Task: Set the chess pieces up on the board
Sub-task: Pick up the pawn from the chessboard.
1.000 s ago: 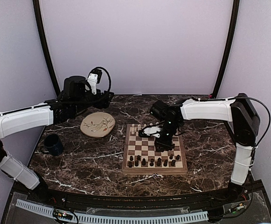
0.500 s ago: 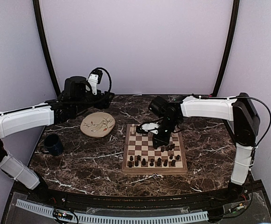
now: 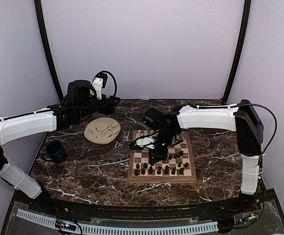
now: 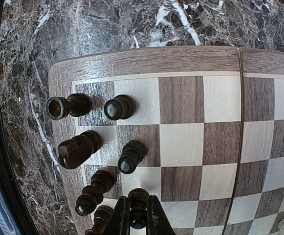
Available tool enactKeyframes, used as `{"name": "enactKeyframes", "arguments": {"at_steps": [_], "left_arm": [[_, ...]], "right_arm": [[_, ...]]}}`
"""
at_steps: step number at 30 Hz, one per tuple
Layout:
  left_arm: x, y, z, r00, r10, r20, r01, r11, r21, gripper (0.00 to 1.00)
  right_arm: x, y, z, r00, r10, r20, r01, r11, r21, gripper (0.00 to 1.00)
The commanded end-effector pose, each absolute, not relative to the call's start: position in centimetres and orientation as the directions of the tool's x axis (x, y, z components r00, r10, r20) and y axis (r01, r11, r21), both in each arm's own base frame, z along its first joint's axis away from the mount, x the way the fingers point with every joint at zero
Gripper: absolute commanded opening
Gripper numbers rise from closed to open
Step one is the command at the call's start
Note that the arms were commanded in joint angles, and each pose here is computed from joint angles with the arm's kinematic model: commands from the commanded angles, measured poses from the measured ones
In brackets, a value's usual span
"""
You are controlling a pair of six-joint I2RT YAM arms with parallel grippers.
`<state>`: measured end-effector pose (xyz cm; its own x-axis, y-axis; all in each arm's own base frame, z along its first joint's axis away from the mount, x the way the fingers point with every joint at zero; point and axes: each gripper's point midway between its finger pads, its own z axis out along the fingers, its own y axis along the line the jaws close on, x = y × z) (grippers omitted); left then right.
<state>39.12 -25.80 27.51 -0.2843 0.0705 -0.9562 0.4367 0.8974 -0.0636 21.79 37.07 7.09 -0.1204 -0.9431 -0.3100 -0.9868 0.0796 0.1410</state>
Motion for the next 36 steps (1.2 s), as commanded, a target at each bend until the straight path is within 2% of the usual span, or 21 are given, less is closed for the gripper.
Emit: {"name": "enactKeyframes", "arguments": {"at_steps": [1,16,24,36], "left_arm": [[39.1,-25.8,28.2,-0.269,0.059,-0.961,0.443,0.894,-0.07,0.75],[39.2,-25.9,27.8,-0.279,0.064,-0.958,0.445,0.893,-0.07,0.75],[39.1,-26.0,27.7,-0.281,0.066,-0.957,0.448,0.891,-0.07,0.75],[39.2,-26.1,27.6,-0.285,0.069,-0.956,0.451,0.89,-0.07,0.75]], "right_arm": [[21.2,37.7,7.3,-0.106,-0.943,-0.315,-0.985,0.057,0.16,0.1],[20.7,38.0,6.0,-0.095,-0.947,-0.306,-0.985,0.045,0.168,0.12],[20.9,38.1,5.7,-0.1,-0.948,-0.303,-0.985,0.052,0.163,0.2],[22.2,36.1,10.7,-0.154,-0.91,-0.385,-0.981,0.093,0.171,0.28]]}}
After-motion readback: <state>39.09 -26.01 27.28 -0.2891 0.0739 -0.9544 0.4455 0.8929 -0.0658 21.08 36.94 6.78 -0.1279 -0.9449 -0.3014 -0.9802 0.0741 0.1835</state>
